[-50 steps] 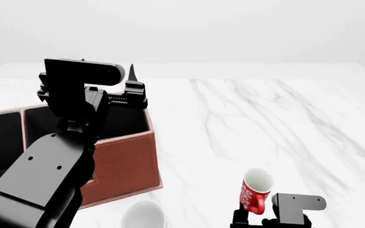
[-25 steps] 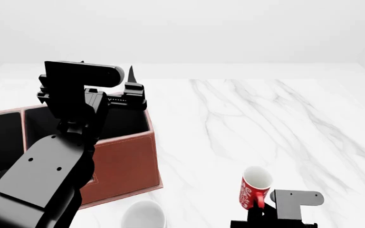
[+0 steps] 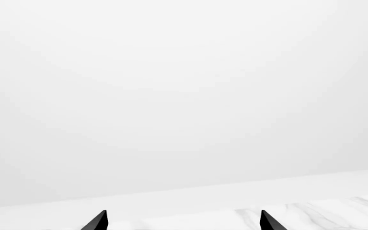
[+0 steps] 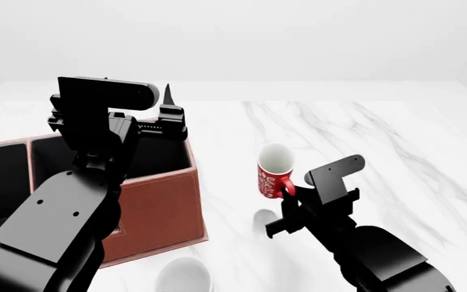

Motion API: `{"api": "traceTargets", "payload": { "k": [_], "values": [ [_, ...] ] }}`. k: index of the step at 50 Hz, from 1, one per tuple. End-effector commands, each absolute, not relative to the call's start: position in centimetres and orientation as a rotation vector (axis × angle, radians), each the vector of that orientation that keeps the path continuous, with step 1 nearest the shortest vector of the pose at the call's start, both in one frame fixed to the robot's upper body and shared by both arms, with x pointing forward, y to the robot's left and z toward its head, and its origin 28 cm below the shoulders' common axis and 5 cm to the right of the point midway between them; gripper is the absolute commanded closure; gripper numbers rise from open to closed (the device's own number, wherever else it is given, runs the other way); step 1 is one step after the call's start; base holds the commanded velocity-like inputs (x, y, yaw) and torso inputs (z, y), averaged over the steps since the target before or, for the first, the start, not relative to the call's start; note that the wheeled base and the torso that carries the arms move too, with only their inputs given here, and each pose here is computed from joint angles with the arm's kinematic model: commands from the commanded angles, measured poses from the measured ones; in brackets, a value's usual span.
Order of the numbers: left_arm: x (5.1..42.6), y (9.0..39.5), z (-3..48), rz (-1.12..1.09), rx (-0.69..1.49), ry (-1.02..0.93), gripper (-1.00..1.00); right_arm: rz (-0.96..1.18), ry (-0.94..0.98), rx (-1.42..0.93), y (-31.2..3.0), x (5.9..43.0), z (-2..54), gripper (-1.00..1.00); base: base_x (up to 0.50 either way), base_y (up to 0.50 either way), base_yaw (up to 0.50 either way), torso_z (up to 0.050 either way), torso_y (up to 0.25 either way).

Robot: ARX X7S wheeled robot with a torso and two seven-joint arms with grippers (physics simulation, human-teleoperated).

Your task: Pick up the red mug and place it to the right of the caddy.

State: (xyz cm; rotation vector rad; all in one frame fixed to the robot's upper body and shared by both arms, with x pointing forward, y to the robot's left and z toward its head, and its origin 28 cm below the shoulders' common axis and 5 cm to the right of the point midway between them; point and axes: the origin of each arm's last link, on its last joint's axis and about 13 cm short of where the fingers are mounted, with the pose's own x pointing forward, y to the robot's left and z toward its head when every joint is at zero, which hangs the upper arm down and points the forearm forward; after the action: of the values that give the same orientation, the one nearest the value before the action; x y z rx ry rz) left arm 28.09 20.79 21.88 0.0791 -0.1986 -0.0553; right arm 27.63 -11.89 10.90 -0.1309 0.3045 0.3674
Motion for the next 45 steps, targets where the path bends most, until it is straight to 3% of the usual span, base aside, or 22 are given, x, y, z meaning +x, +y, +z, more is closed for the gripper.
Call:
{"api": "traceTargets", "payload": {
  "k": [1,45],
  "values": [
    [28.2,20.8,21.8,-0.053,0.080,-0.197,-1.00,0.532,0.280,-0.138,-10.7,31.7,11.4,1.00,0.00,0.00,0.00,0.000,0.000],
    [28.2,21.0,21.7,-0.051,0.079,-0.193,-1.00,0.630,0.454,-0.103,-8.1,32.6,5.9,1.00,0.00,0.00,0.00,0.000,0.000]
  ]
}}
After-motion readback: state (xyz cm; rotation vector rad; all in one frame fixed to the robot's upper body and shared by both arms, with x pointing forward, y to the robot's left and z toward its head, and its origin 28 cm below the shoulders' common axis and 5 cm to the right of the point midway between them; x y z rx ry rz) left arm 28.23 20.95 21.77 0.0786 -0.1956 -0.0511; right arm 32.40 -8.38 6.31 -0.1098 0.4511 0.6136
